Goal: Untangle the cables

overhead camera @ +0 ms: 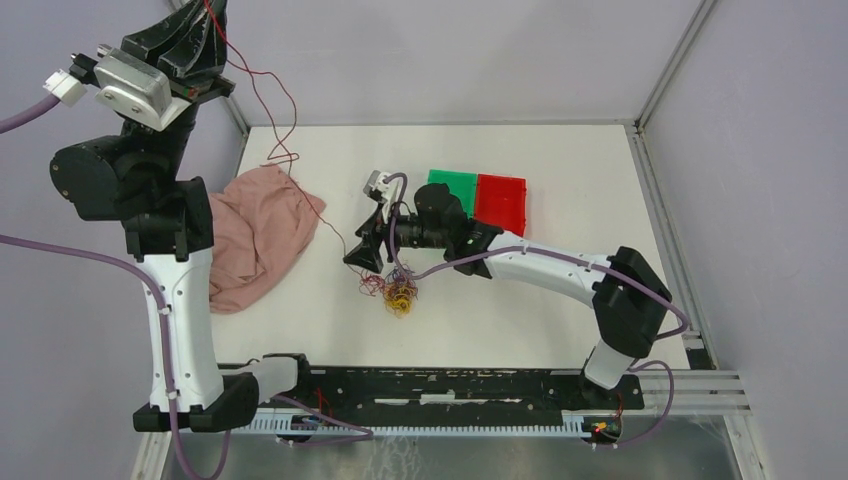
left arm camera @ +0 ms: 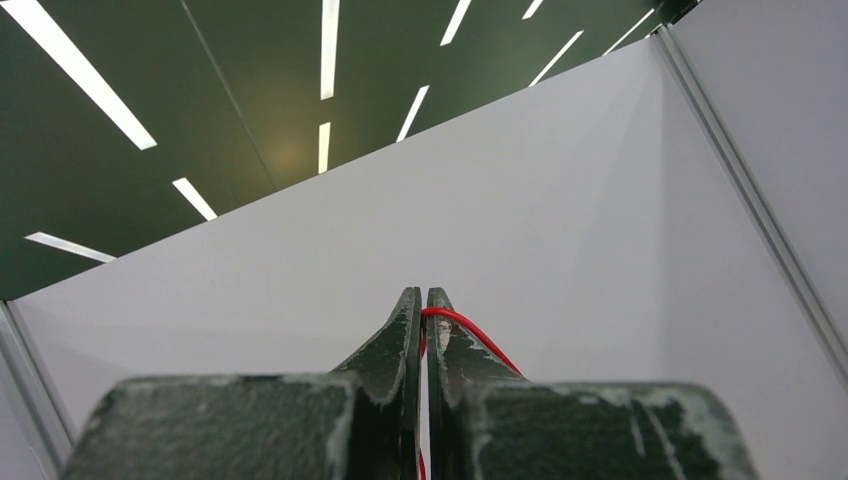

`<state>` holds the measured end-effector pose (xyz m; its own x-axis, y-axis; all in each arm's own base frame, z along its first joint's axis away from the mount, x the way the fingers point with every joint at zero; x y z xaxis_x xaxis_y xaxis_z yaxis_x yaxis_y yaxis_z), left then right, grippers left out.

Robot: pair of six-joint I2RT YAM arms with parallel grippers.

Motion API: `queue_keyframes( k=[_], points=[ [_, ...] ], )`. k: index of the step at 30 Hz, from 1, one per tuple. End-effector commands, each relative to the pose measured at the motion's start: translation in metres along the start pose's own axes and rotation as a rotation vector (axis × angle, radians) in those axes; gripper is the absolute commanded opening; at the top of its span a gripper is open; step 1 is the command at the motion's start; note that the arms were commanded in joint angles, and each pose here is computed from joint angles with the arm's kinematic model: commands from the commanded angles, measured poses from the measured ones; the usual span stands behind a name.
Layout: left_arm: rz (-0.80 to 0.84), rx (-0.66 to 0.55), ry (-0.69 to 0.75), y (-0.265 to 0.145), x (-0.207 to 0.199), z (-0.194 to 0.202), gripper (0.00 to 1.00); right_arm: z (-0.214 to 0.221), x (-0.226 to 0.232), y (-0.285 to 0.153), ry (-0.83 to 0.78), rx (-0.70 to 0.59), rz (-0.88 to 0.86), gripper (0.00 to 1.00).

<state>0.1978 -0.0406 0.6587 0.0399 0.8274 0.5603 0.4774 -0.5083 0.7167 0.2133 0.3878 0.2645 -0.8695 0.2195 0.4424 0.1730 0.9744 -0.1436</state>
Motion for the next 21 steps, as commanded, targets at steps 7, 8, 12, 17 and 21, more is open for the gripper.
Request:
queue_keyframes(
  k=[7, 8, 12, 17, 21],
  points=[
    [-0.029, 0.014, -0.017, -0.001, 0.001, -0.001, 0.03, -0.033, 0.014, 0.027, 0.081, -0.043, -0.115, 0.56],
    [-0.027, 0.024, -0.012, -0.003, 0.001, 0.0, 0.03, -0.032, 0.014, 0.029, 0.092, -0.045, -0.129, 0.53],
    [-0.032, 0.062, 0.007, -0.01, -0.003, 0.006, 0.03, -0.03, 0.006, 0.031, 0.112, -0.039, -0.095, 0.08],
    [-0.121, 0.304, -0.04, -0.04, -0.011, 0.035, 0.03, -0.041, -0.009, 0.009, 0.118, -0.106, 0.033, 0.01],
    [-0.242, 0.758, -0.278, -0.118, -0.065, 0.112, 0.08, -0.044, -0.013, -0.004, 0.095, -0.108, 0.092, 0.01]
  ],
)
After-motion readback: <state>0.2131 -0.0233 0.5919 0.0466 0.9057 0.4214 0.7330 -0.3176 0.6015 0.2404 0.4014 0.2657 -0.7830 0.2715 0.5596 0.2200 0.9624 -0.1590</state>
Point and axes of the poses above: each gripper's point midway between its finger pads, its own y axis out along the fingers, its own x axis along the line the jaws close on, z = x × y, the point moved 9 cm from there along -y, back along the fingers, and after that the axes turned 12 degrees about y, right-handed, at the moved point
